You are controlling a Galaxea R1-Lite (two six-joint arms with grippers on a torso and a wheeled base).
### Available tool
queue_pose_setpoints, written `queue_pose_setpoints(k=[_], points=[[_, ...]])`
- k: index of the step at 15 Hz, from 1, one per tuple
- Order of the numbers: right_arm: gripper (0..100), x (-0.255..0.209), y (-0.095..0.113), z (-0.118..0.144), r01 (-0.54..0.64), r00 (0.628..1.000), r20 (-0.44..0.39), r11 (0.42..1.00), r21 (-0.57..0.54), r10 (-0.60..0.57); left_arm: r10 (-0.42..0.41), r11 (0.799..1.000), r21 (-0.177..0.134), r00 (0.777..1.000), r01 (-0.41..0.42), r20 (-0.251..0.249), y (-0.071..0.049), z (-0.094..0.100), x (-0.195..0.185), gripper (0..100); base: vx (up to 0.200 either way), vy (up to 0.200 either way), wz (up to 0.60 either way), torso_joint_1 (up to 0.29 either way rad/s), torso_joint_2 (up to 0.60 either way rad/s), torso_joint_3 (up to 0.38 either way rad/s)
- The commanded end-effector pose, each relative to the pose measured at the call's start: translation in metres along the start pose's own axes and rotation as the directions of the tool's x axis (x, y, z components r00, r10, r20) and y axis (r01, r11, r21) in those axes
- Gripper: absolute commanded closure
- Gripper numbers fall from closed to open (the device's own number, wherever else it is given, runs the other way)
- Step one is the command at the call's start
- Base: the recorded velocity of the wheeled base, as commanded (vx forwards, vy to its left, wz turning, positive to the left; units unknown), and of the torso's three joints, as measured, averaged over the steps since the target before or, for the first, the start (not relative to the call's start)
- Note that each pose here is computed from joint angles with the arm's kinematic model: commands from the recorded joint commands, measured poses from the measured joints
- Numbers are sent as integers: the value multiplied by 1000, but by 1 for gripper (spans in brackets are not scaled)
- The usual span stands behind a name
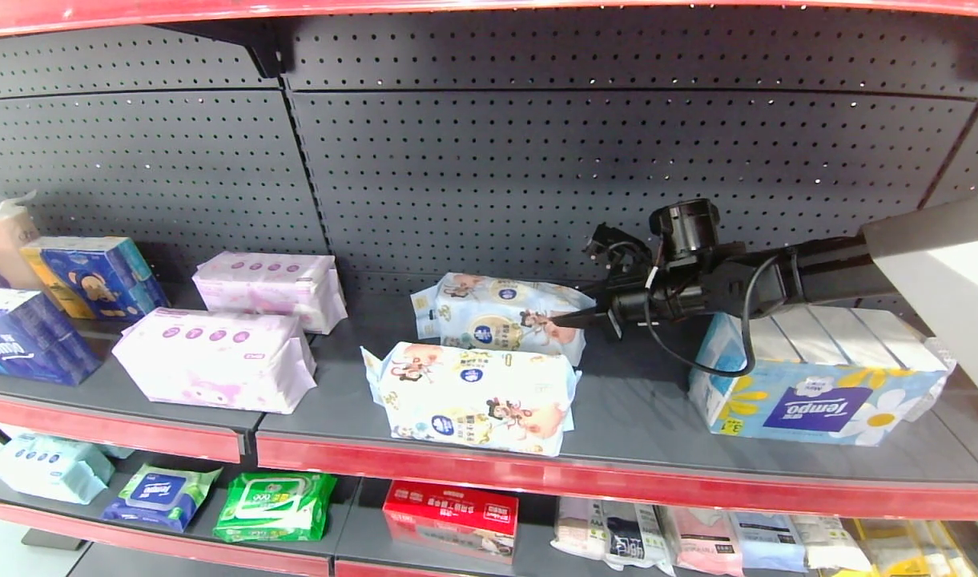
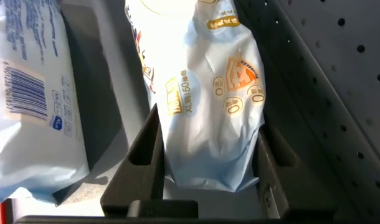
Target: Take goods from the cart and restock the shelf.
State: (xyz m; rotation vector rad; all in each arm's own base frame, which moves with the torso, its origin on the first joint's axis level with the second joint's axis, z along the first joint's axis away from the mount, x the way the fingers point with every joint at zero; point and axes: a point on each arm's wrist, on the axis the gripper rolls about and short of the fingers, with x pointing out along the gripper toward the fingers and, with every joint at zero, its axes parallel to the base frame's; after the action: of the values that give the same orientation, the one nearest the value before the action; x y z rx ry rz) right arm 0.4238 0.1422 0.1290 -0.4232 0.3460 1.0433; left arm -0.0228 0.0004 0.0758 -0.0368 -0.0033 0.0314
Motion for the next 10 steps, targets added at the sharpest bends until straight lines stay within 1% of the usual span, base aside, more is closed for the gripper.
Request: queue_pose_setpoints(k=[1,10], points=[[100,0,-1,-1,-8,1000,7,1000,-3,8,1,1000,-2,1000,-1,0,0,0,0,0,0,0,0,0,0,0],[100,4,3,1,-13,1000,3,1000,-4,13,1,1000,-2,1000,-1,0,0,0,0,0,0,0,0,0,0,0]])
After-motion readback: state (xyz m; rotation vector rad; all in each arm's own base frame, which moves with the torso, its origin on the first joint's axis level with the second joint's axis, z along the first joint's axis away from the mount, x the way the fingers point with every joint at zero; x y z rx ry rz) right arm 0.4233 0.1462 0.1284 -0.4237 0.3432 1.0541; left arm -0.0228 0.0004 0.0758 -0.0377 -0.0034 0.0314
